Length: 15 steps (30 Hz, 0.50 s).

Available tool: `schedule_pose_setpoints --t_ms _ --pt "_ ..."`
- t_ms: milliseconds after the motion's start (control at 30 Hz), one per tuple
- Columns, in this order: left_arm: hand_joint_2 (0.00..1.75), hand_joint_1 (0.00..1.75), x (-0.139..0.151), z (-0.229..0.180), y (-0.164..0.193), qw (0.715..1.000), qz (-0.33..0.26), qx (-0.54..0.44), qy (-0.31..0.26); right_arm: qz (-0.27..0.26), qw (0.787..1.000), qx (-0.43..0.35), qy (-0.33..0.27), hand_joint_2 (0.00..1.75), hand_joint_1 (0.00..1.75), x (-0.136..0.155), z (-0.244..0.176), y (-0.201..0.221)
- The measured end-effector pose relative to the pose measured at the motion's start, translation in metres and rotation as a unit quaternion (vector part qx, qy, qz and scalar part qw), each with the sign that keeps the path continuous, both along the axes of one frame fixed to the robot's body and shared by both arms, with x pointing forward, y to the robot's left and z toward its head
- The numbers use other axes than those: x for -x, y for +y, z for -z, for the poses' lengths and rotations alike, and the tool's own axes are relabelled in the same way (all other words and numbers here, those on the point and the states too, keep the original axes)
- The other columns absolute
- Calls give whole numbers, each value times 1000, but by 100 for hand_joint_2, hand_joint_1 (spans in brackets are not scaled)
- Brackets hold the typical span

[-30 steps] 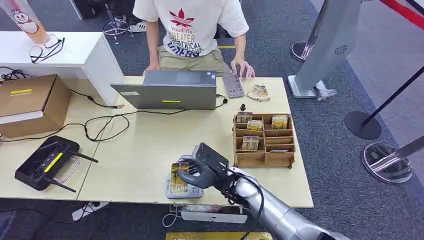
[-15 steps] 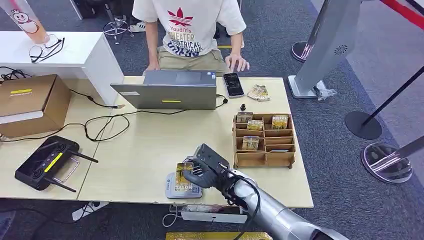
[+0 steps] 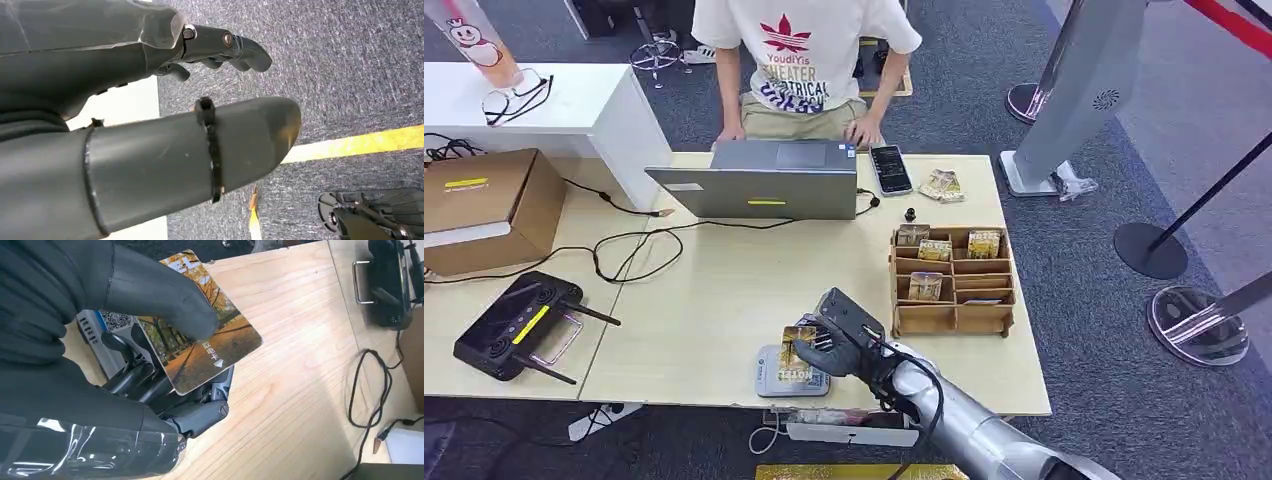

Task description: Pass the card to the sensor for recognition and then transmit it.

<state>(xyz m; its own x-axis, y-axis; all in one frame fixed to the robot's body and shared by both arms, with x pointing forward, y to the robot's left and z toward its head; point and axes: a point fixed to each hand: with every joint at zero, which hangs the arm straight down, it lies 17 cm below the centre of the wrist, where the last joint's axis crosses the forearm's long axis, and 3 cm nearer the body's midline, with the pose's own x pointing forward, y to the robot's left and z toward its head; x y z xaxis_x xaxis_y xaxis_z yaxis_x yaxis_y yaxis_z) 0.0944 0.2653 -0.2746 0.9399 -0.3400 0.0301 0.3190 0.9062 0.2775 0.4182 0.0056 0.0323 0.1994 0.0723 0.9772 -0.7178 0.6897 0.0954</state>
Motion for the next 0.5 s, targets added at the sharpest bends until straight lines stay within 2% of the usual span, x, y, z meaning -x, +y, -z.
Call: schedule_pose_setpoints --t_ms 200,500 --pt "0 0 0 0 0 1000 1 0 0 7 1000 1 -2 175 175 -3 0 -2" --pt "0 0 1 0 0 1000 4 0 4 32 999 -13 -20 175 175 -23 -20 -5"
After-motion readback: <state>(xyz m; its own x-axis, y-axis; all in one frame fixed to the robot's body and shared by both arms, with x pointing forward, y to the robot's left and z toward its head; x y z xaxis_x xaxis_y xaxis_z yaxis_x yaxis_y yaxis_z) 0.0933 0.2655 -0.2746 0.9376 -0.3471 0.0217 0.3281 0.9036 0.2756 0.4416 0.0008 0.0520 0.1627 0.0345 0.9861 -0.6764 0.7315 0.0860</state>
